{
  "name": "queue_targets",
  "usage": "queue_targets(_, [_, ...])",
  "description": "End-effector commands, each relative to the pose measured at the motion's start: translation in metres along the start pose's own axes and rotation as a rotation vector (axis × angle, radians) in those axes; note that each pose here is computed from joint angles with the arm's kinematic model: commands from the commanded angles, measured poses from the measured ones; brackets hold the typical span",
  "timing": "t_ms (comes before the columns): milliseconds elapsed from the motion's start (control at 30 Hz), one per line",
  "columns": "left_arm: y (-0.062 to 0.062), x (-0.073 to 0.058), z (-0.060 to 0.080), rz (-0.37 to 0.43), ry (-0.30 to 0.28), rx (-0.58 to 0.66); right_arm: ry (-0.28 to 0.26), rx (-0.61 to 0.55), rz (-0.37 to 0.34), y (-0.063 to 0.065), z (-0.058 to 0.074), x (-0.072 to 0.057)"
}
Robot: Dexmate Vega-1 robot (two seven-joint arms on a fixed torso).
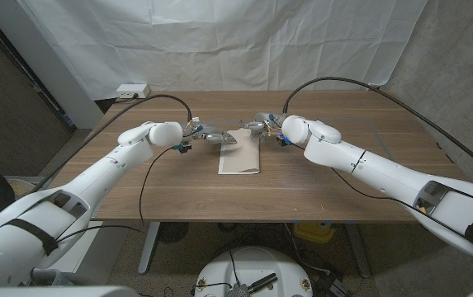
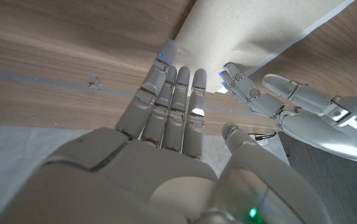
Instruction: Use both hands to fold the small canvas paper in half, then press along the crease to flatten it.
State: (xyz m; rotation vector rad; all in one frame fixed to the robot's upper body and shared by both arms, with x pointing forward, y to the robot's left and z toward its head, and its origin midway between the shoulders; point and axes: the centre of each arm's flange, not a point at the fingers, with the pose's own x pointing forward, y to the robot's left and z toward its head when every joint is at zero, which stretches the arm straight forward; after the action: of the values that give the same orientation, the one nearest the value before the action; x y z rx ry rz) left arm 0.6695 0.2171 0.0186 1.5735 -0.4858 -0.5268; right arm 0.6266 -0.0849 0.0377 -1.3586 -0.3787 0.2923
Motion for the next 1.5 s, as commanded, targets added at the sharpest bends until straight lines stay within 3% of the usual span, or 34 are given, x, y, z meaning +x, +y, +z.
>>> queue_targets(33, [0.000,-0.002,0.000,0.008,0.003,0.000,0.021,0.017,0.019,0.007,0.000,-0.015])
queue_targets(267, [0.001,-0.002,-0.001,0.007,0.000,0.002,0.023,0.046,0.033,0.015,-0.002,-0.017])
queue_targets(1067, [0.001,-0.002,-0.002,0.009,-0.001,-0.001,0.058,0.094,0.142,0.043,-0.007,-0.002])
queue_targets(1267, [0.002,-0.002,-0.003,0.009,-0.003,-0.002,0.065,0.085,0.139,0.043,-0.007,-0.002])
queue_targets(1500, [0.002,-0.002,-0.004,0.010,-0.005,0.001,0.058,0.064,0.099,0.032,-0.005,-0.007])
